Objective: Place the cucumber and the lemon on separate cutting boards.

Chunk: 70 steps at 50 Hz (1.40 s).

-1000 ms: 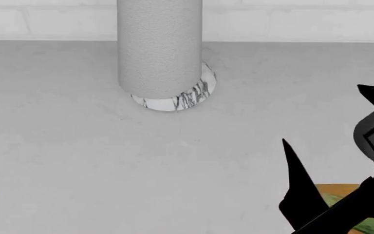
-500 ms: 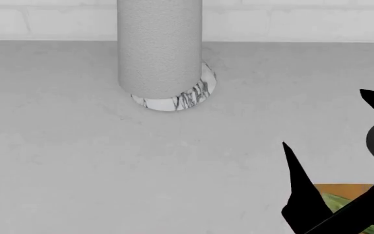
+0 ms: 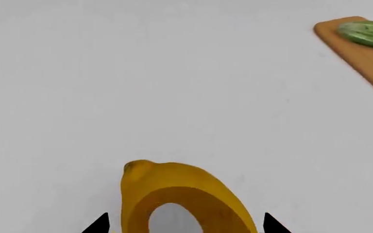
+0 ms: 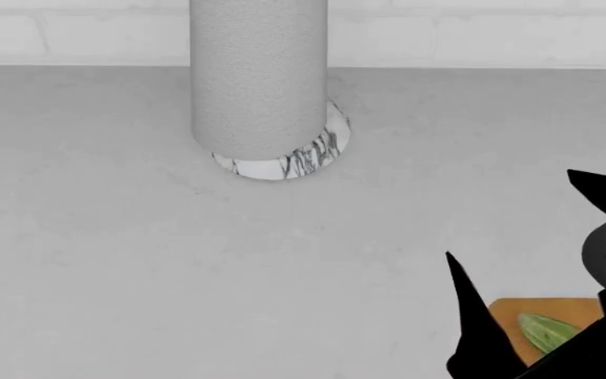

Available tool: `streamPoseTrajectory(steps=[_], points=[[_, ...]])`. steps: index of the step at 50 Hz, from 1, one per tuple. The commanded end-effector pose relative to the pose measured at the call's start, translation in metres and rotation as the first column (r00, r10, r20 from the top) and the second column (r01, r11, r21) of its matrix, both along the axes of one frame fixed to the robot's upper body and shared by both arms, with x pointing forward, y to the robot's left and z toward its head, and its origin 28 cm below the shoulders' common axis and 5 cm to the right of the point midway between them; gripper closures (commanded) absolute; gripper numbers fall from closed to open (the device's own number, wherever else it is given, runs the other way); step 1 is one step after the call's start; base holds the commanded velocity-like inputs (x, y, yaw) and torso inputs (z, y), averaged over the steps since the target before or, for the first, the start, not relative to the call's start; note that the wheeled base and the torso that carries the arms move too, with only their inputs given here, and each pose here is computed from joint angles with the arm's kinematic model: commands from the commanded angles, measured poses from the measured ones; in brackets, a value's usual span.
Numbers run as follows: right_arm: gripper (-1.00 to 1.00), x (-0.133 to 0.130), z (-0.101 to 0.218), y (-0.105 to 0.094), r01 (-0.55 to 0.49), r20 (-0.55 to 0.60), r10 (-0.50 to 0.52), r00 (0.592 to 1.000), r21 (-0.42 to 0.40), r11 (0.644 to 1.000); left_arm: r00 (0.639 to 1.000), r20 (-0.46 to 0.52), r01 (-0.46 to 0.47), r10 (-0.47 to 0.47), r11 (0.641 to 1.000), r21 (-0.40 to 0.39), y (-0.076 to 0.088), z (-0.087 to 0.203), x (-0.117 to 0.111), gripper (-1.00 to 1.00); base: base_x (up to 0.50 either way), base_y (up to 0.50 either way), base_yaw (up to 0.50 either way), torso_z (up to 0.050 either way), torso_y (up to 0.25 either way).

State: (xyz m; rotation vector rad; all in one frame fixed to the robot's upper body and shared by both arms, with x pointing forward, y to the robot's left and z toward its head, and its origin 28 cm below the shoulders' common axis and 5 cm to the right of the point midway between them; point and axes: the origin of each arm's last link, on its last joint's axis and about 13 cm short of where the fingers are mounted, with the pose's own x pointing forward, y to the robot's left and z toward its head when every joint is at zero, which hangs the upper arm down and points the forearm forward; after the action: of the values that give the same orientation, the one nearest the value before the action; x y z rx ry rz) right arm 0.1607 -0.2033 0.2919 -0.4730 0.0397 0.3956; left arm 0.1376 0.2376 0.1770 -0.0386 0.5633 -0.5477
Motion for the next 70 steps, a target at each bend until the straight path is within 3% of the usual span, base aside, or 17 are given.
streamPoseTrajectory(steps=[1,17,25,27,31,42,54,62,70], points=[[-1.0,0.001,-0.005,0.001,-0.005,-0.011,0.005,1.0,0.005,1.0,1.0,-0.001,-0.011,0.011,1.0,-0.006,-0.001,-0.002,0.002,1.0,0.0,0.0,0.0,0.0,0.0],[-1.0,0.003,-0.008,0.001,-0.008,-0.017,0.008,1.0,0.015,1.0,0.985,0.162,-0.06,0.063,0.998,-0.025,0.0,0.034,-0.011,1.0,0.0,0.0,0.0,0.0,0.0],[-1.0,-0.001,-0.008,0.003,-0.012,-0.003,0.012,1.0,0.012,1.0,0.948,0.277,-0.161,0.159,0.987,-0.015,0.02,0.062,-0.019,1.0,0.0,0.0,0.0,0.0,0.0],[-1.0,-0.001,-0.008,0.002,-0.01,-0.001,0.01,1.0,0.019,1.0,0.927,0.304,-0.213,0.219,0.976,-0.055,0.027,0.07,-0.021,1.0,0.0,0.0,0.0,0.0,0.0],[-1.0,-0.002,-0.007,0.003,-0.003,0.026,0.003,1.0,0.035,0.999,0.898,0.346,-0.271,0.273,0.961,-0.055,0.038,0.083,-0.024,1.0,0.0,0.0,0.0,0.0,0.0],[-1.0,-0.006,0.004,0.009,0.007,0.099,-0.016,0.995,0.089,0.996,0.811,0.342,-0.468,0.475,0.877,-0.107,0.082,0.088,-0.036,1.0,0.0,0.0,0.0,0.0,0.0],[-1.0,-0.003,-0.001,0.014,-0.003,0.082,-0.007,0.997,0.116,0.993,0.701,0.288,-0.664,0.652,0.744,-0.068,0.132,0.07,-0.028,1.0,0.0,0.0,0.0,0.0,0.0],[-1.0,0.001,-0.001,0.018,-0.018,0.086,0.008,0.996,0.118,0.993,0.654,0.23,-0.729,0.721,0.681,-0.06,0.156,0.05,-0.019,1.0,0.0,0.0,0.0,0.0,0.0],[-1.0,0.004,0.001,0.021,-0.028,0.089,0.018,0.996,0.115,0.993,0.639,0.19,-0.757,0.746,0.653,-0.016,0.172,0.038,0.001,1.0,0.0,0.0,0.0,0.0,0.0]])
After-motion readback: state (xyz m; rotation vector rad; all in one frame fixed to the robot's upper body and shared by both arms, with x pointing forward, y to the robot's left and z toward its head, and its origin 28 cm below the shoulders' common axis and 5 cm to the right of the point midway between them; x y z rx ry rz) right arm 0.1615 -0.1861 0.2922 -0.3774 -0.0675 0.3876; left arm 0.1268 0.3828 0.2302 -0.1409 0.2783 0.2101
